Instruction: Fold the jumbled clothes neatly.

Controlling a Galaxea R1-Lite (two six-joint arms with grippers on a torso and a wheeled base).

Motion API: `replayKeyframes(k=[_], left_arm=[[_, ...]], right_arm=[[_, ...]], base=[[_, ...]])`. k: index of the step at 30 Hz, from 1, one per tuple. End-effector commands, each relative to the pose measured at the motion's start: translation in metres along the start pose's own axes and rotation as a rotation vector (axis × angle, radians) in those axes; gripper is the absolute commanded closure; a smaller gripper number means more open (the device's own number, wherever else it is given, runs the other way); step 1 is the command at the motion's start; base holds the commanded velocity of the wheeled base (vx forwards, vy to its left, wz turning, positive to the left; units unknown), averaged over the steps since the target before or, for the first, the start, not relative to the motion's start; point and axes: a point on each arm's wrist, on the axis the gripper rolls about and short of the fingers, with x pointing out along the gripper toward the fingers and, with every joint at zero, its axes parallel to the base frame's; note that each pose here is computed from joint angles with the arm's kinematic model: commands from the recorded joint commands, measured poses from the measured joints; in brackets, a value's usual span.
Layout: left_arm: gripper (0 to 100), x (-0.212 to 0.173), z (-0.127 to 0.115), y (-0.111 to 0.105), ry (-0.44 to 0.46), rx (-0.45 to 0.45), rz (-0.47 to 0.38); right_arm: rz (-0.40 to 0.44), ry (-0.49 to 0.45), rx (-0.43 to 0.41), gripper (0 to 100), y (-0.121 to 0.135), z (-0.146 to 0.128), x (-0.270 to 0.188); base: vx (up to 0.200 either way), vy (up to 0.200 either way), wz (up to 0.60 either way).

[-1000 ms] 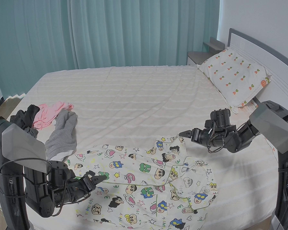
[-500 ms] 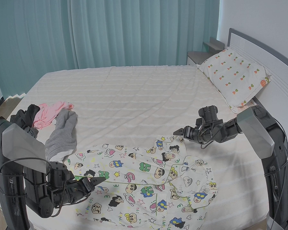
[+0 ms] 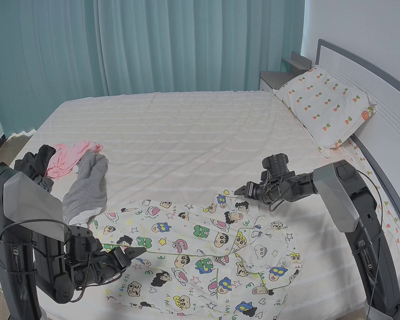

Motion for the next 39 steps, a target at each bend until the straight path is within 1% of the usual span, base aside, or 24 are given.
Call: replayKeyframes(k=[1, 2, 6, 7, 8, 10, 11, 12, 14, 15, 16, 17, 24, 30, 35, 39], left_arm=[[0, 0.000, 0.001, -0.001, -0.010, 0.004, -0.012], [0, 0.000, 0.001, -0.001, -0.010, 0.004, -0.012], [0, 0.000, 0.001, -0.001, -0.010, 0.004, -0.012], [0, 0.000, 0.001, -0.001, -0.010, 0.004, -0.012], [0, 0.000, 0.000, -0.002, -0.009, 0.005, -0.013], [0, 0.000, 0.000, -0.002, -0.009, 0.005, -0.013], [0, 0.000, 0.000, -0.002, -0.009, 0.005, -0.013], [0, 0.000, 0.000, -0.002, -0.009, 0.005, -0.013], [0, 0.000, 0.000, -0.002, -0.009, 0.005, -0.013], [0, 0.000, 0.000, -0.002, -0.009, 0.005, -0.013], [0, 0.000, 0.000, -0.002, -0.009, 0.005, -0.013], [0, 0.000, 0.000, -0.002, -0.009, 0.005, -0.013], [0, 0.000, 0.000, -0.002, -0.009, 0.005, -0.013], [0, 0.000, 0.000, -0.002, -0.008, 0.006, -0.014], [0, 0.000, 0.000, -0.002, -0.008, 0.004, -0.014], [0, 0.000, 0.000, -0.002, -0.007, 0.004, -0.015]], right_arm=[[-0.022, -0.013, 0.009, 100, -0.005, -0.002, 0.007], [-0.022, -0.013, 0.009, 100, -0.005, -0.002, 0.007], [-0.047, -0.059, 0.060, 100, -0.009, 0.007, 0.002], [-0.047, -0.059, 0.060, 100, -0.009, 0.007, 0.002], [-0.058, -0.123, 0.074, 100, -0.011, 0.016, -0.002], [-0.049, -0.181, 0.079, 100, -0.015, 0.025, -0.005], [-0.049, -0.181, 0.079, 100, -0.015, 0.025, -0.005], [-0.038, -0.220, 0.082, 100, -0.017, 0.032, -0.008], [-0.036, -0.235, 0.082, 100, -0.019, 0.034, -0.009], [-0.029, -0.279, 0.085, 100, -0.024, 0.042, -0.012], [-0.027, -0.282, 0.083, 100, -0.024, 0.042, -0.012], [-0.033, -0.323, 0.087, 100, -0.030, 0.047, -0.013], [-0.005, -0.404, 0.080, 100, -0.037, 0.052, -0.011], [-0.014, -0.401, 0.082, 100, -0.042, 0.048, -0.006], [-0.040, -0.385, 0.092, 100, -0.053, 0.040, 0.001], [-0.049, -0.385, 0.095, 100, -0.054, 0.041, 0.001]], base=[[0.000, 0.000, 0.00], [0.000, 0.000, 0.00], [0.000, 0.000, 0.00], [0.000, 0.000, 0.00], [0.000, 0.000, 0.00], [0.000, 0.000, 0.00], [0.000, 0.000, 0.00], [0.000, 0.000, 0.00], [0.000, 0.000, 0.00], [0.000, 0.000, 0.00], [0.000, 0.000, 0.00], [0.000, 0.000, 0.00], [0.000, 0.000, 0.00], [0.000, 0.000, 0.00], [0.000, 0.000, 0.00], [0.000, 0.000, 0.00]])
